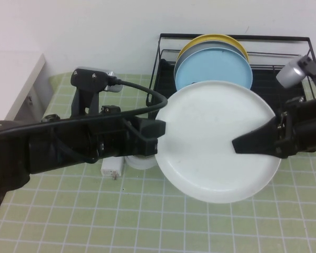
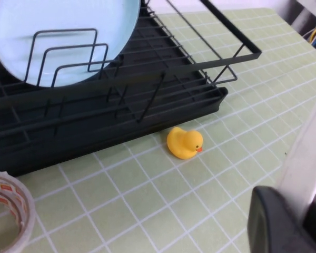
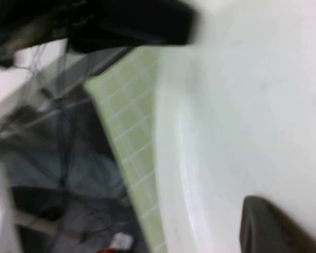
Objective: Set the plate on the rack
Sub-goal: Hand over the plate, then place the plate on the rack
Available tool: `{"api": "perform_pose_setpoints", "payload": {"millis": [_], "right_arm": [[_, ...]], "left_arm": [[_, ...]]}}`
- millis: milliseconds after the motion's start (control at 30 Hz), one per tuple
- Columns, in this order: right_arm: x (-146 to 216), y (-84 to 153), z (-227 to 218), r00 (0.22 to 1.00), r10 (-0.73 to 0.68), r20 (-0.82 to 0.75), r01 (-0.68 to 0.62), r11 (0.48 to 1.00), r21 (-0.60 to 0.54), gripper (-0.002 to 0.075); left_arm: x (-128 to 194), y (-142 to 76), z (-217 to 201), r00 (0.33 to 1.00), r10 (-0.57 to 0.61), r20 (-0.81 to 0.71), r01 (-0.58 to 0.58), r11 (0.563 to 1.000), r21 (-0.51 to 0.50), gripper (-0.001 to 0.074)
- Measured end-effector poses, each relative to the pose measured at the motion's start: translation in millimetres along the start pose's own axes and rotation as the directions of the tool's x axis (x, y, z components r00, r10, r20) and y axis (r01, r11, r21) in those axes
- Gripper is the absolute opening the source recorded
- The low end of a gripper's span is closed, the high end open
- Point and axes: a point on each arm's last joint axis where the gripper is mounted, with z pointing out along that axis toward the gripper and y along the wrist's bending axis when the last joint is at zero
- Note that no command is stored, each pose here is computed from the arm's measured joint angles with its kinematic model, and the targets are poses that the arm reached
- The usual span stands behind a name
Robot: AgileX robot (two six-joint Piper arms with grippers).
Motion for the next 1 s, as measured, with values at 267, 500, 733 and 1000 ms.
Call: {"api": "perform_pose_setpoints", "payload": {"millis": [267, 500, 733, 1000], "right_arm": [[-14.3, -12.3, -1.5, 0.988, -0.151, 0.027, 0.148, 0.983, 0.106, 0.0155], [-66.9, -34.1, -13.7, 0.91, -0.41, -0.063, 0.414, 0.896, 0.158, 0.0155], [-113.7, -83.6, -19.2, 0.837, -0.536, -0.105, 0.546, 0.829, 0.117, 0.0154], [-146.3, -135.0, -6.7, 0.762, -0.642, -0.084, 0.647, 0.752, 0.125, 0.0153]], "left_arm": [[-5.3, 13.9, -8.9, 0.999, -0.019, 0.027, 0.02, 1.0, -0.017, 0.039], [-16.7, 25.7, -36.3, 0.991, -0.117, 0.062, 0.121, 0.99, -0.075, 0.0389], [6.0, 31.4, -48.5, 0.959, -0.211, -0.19, 0.194, 0.976, -0.102, 0.0036], [33.7, 23.6, -49.4, 0.9, -0.299, -0.318, 0.302, 0.952, -0.042, 0.0003]]}}
